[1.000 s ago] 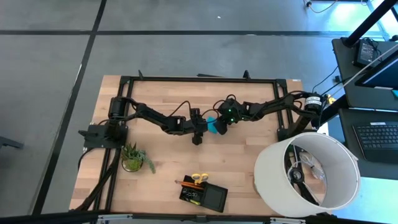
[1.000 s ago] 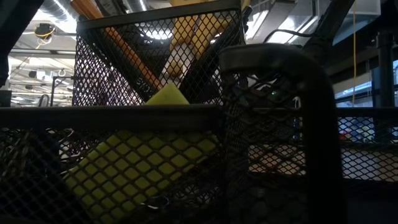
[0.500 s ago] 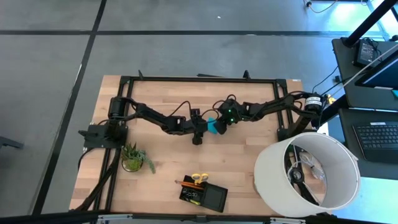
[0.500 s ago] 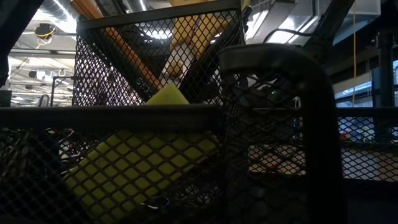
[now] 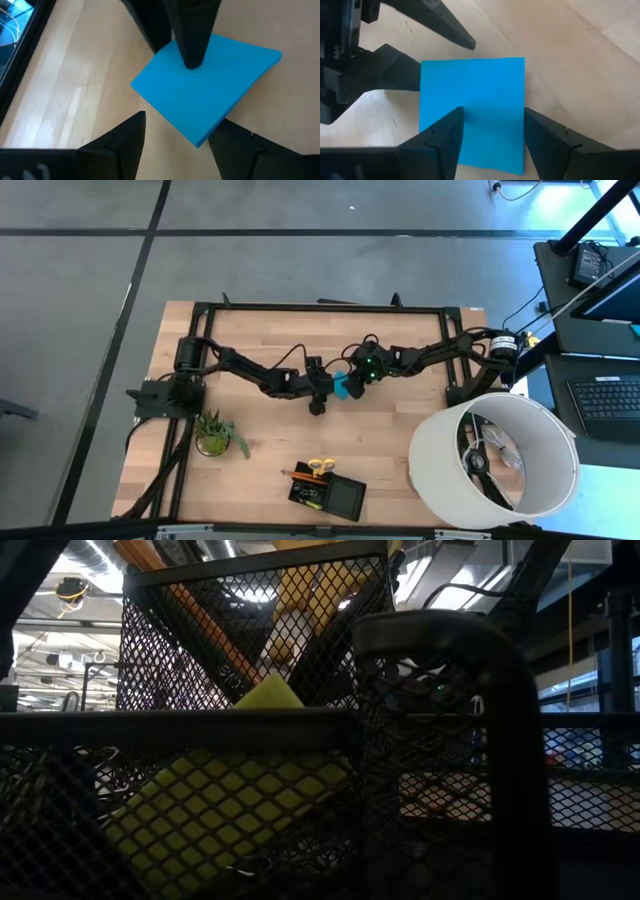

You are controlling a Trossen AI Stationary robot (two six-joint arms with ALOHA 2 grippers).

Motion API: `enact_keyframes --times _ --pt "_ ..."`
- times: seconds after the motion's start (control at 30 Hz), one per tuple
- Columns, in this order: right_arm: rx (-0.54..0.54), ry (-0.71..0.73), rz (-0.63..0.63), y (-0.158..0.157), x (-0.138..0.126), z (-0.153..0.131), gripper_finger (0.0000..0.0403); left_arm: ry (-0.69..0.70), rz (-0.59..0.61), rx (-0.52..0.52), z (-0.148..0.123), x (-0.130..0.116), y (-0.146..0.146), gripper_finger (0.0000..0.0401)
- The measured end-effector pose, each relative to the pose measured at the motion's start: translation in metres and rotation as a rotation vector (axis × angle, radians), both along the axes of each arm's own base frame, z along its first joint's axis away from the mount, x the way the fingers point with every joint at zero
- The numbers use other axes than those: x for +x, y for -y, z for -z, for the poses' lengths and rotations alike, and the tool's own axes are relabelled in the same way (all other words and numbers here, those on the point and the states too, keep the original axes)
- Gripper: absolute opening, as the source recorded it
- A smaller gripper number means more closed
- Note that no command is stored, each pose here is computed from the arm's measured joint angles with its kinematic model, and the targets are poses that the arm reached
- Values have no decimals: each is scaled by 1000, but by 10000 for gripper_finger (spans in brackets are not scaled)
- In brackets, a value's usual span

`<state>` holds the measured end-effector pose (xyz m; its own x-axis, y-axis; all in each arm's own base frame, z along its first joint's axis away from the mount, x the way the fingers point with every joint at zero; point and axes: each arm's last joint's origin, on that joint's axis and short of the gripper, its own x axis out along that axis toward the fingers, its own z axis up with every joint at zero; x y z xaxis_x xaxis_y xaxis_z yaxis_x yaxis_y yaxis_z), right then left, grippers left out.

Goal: Pick and place office supplies into organizer
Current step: Put the blue sticky notes into the black desk organizer

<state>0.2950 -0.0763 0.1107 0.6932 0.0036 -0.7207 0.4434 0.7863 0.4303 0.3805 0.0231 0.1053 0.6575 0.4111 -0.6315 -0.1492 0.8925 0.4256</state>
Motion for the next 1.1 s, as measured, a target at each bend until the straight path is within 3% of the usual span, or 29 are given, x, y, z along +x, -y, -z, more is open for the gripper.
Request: enact_keyframes --times 0.37,1.1 --pt "8 71 -15 0 5 -4 200 21 86 26 -3 4 14 203" --pt "35 46 -50 -12 6 -3 200 59 68 49 -6 6 14 203"
